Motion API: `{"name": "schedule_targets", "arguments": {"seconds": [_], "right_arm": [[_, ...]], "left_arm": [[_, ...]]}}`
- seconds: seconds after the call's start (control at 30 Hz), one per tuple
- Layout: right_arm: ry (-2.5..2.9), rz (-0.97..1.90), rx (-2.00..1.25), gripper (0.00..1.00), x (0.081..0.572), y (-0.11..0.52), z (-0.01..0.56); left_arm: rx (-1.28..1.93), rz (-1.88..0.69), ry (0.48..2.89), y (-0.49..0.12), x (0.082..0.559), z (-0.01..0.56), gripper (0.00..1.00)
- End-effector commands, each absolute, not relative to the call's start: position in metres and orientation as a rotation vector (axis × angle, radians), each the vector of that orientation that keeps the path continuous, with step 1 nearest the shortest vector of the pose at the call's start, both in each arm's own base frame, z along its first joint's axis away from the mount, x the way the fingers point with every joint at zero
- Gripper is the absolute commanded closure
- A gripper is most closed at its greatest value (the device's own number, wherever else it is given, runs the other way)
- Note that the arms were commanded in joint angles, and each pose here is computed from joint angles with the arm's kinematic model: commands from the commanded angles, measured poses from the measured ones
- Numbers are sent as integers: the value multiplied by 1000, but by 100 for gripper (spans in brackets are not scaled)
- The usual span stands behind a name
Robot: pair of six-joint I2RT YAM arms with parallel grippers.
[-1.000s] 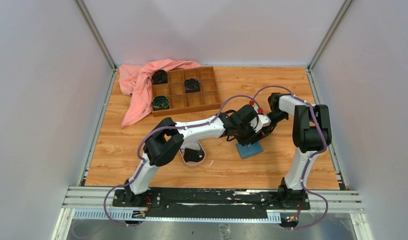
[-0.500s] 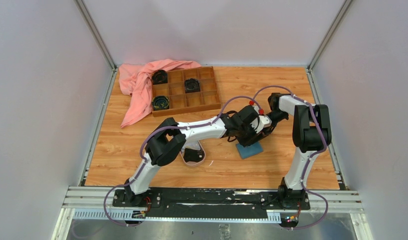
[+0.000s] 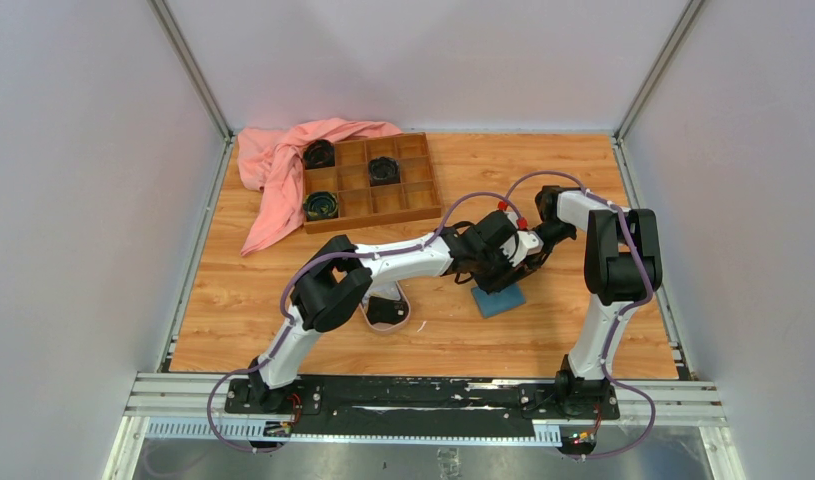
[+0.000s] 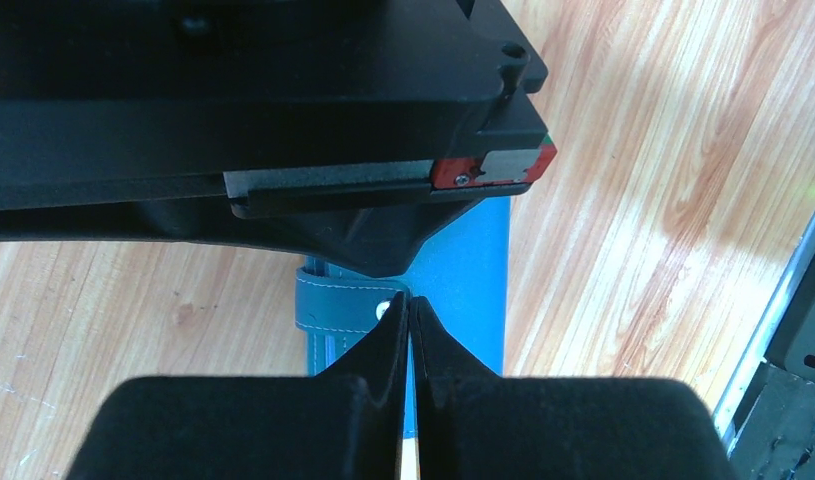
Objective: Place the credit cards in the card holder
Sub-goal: Close the card holder at the center of the board.
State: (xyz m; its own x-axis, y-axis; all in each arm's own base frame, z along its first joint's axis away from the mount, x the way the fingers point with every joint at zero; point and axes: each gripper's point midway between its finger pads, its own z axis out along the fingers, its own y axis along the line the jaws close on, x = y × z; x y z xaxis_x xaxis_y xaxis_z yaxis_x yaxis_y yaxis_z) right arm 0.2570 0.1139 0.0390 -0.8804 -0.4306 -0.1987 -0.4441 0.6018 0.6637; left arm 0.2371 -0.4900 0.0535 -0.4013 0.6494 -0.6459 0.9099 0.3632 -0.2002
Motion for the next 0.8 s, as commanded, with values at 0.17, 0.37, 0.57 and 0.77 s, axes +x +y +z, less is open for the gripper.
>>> {"name": "schedule_targets", "arguments": {"seconds": [0.17,0.37,0.57,0.77], "right_arm": [[2841,1126,-756,100,257,105,29],[2838,1126,-756,100,258,105,29],[2833,1127,-758,100,258,105,30],[2831,1129,-754,100,258,105,30]], "left_arm": [[1373,-813,2228,-491,216,48,100],[1357,-822,2223,-491,217,54,100],[1338,-813,2223,-490,218,56,100],[1299,-828,2206,-491,223,69,100]]}}
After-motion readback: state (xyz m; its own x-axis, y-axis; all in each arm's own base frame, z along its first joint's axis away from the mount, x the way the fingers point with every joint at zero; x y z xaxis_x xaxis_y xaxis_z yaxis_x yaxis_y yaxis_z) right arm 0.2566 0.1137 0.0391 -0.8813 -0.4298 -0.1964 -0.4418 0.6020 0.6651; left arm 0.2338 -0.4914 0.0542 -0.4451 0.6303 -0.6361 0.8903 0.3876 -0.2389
